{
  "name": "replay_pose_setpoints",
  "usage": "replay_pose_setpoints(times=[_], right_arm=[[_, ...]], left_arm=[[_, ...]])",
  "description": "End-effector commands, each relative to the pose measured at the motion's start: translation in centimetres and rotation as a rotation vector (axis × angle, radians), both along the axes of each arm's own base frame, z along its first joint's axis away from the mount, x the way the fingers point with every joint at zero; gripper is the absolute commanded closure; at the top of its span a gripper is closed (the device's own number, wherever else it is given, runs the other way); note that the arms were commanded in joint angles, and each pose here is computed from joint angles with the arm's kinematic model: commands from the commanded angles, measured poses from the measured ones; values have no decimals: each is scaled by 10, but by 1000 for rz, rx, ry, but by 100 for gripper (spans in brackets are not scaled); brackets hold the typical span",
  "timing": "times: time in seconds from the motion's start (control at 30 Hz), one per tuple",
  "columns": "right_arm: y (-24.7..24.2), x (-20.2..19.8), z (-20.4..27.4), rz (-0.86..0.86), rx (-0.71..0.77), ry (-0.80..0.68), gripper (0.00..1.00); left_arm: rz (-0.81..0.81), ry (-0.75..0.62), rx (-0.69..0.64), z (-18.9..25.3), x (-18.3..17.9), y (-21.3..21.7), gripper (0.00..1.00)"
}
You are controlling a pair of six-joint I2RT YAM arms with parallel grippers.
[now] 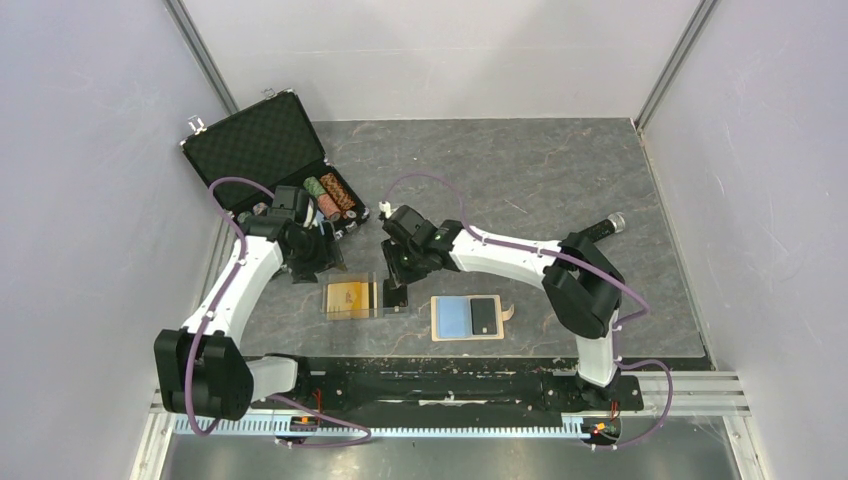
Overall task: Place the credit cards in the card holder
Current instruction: Move the storage box to the center of the board.
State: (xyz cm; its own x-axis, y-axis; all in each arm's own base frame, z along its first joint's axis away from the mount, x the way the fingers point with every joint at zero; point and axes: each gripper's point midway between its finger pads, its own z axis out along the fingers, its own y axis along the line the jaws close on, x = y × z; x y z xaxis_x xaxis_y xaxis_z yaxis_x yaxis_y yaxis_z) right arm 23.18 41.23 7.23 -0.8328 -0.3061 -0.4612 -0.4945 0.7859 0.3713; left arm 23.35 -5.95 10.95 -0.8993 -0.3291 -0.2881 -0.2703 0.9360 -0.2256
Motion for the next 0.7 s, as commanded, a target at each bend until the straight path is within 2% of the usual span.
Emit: replay_pose_setpoints(times=[0.0, 0.2, 0.43, 0.6, 0.67], right_arm=[[-32, 31, 12, -66, -192, -141, 70], [-68, 45, -2, -87, -352, -175, 70], [-80, 56, -2, -85, -392, -190, 70], [-73, 47, 4, -60, -329, -164, 59], [-69, 43, 9, -55, -283, -157, 52]], left_arm=[[-46, -25, -3, 0, 7, -1, 24], [-51, -19, -7, -1, 7, -2, 24], [-55, -10, -13, -2, 6, -3, 24], [-60, -5, -18, -3, 6, -4, 24], [-63, -9, -22, -3, 7, -5, 24]])
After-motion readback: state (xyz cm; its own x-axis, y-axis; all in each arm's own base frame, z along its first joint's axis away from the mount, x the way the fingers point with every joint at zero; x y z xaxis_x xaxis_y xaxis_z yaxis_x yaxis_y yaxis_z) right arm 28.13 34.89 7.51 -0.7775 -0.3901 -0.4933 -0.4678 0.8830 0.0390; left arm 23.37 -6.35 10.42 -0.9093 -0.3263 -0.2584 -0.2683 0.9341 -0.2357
